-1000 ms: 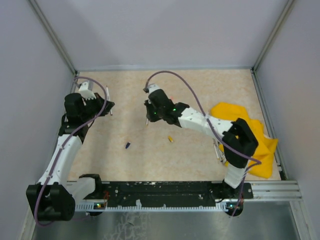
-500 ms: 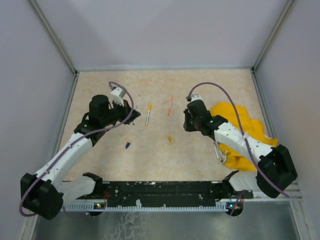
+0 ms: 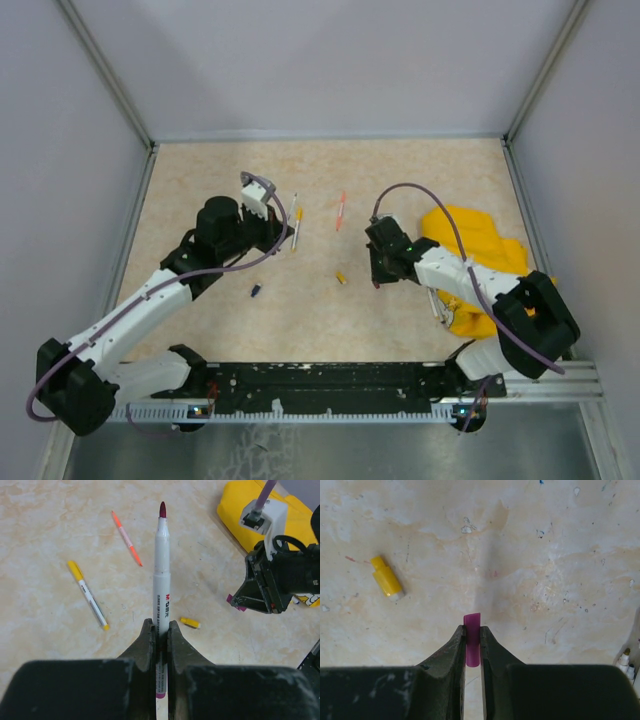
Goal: Insert the pens into the pen caps
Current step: Place the pen cap at the center of the board.
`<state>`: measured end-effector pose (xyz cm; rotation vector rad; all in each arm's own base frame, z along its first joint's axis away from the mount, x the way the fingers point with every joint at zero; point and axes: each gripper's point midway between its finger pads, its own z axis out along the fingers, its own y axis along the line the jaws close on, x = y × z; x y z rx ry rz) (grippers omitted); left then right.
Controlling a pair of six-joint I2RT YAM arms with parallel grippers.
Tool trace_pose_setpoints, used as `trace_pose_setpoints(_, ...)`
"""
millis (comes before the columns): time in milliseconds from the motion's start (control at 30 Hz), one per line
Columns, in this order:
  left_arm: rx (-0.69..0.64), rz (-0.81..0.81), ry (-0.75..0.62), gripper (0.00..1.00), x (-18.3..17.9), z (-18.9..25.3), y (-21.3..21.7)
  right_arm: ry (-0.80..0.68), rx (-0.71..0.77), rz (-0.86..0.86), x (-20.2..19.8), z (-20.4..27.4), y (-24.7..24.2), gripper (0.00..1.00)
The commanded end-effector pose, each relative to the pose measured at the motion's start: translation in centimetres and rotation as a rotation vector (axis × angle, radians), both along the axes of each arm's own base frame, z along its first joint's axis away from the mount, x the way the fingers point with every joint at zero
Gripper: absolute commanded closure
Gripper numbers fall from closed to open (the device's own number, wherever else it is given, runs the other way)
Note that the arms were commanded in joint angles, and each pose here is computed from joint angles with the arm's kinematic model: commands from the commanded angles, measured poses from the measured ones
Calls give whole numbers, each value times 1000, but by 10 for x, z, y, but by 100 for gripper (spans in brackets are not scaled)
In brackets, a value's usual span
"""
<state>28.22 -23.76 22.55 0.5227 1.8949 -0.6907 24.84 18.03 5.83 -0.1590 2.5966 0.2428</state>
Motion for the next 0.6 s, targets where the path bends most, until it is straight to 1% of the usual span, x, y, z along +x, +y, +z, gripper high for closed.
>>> trace_pose_setpoints(0,-8,33,-82,100,10,20,3,22,-63,-11,-4,-14,-4,95)
trace_pose_setpoints(267,-3,35,-75,100,9,16,4,64,-90,6,-10,-35,-3,89)
trace_pose_setpoints(400,3,39,-72,100,10,14,4,87,-87,16,-14,-40,-2,82)
trace_pose_setpoints(567,4,40,-69,100,10,13,4,104,-71,32,-17,-40,1,78)
